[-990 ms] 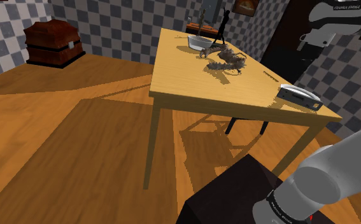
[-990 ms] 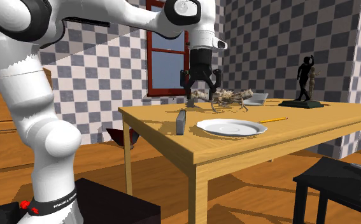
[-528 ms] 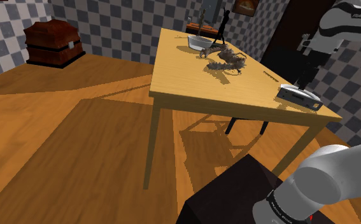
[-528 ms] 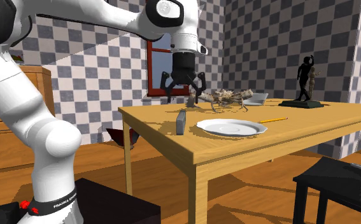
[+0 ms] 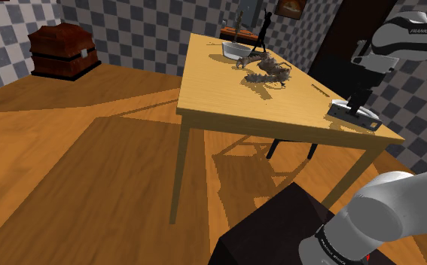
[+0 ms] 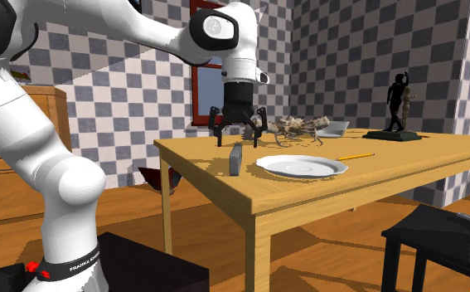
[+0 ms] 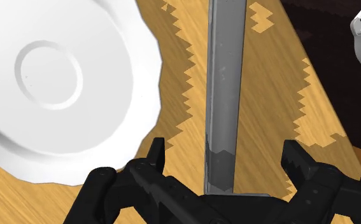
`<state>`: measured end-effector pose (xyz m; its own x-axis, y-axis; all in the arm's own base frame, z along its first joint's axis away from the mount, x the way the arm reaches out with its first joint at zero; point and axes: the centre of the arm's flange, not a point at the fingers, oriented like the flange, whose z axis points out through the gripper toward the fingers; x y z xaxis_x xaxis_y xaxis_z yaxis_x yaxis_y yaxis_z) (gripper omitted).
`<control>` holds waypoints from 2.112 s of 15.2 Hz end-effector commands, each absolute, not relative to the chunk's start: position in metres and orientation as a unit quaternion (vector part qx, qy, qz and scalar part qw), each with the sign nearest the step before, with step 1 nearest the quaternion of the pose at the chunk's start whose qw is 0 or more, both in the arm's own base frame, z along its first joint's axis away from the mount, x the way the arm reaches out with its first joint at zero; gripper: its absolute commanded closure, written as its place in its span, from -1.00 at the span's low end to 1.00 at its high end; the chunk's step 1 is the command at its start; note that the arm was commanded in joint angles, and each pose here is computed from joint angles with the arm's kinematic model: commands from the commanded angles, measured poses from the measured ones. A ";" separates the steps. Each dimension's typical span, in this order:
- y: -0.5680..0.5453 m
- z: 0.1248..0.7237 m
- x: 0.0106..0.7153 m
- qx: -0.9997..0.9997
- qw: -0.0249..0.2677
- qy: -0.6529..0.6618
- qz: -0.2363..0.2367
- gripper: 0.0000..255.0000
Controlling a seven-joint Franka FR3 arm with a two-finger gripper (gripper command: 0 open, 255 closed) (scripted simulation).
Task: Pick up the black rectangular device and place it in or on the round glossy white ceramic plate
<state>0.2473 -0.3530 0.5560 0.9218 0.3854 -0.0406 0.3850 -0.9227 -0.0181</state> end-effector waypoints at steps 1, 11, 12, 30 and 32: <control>-0.353 0.555 0.247 -0.980 0.005 -0.197 0.022 -1.00; -0.353 0.555 0.247 -0.980 0.005 -0.197 0.022 1.00; -0.353 0.555 0.247 -0.980 0.005 -0.197 0.022 1.00; -0.353 0.634 0.247 -0.980 0.005 -0.197 0.022 1.00; -0.353 0.643 0.247 -0.980 0.005 -0.197 0.022 1.00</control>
<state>0.2473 -0.3537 0.6385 0.9218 0.3855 -0.0404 0.3851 -0.9227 -0.0177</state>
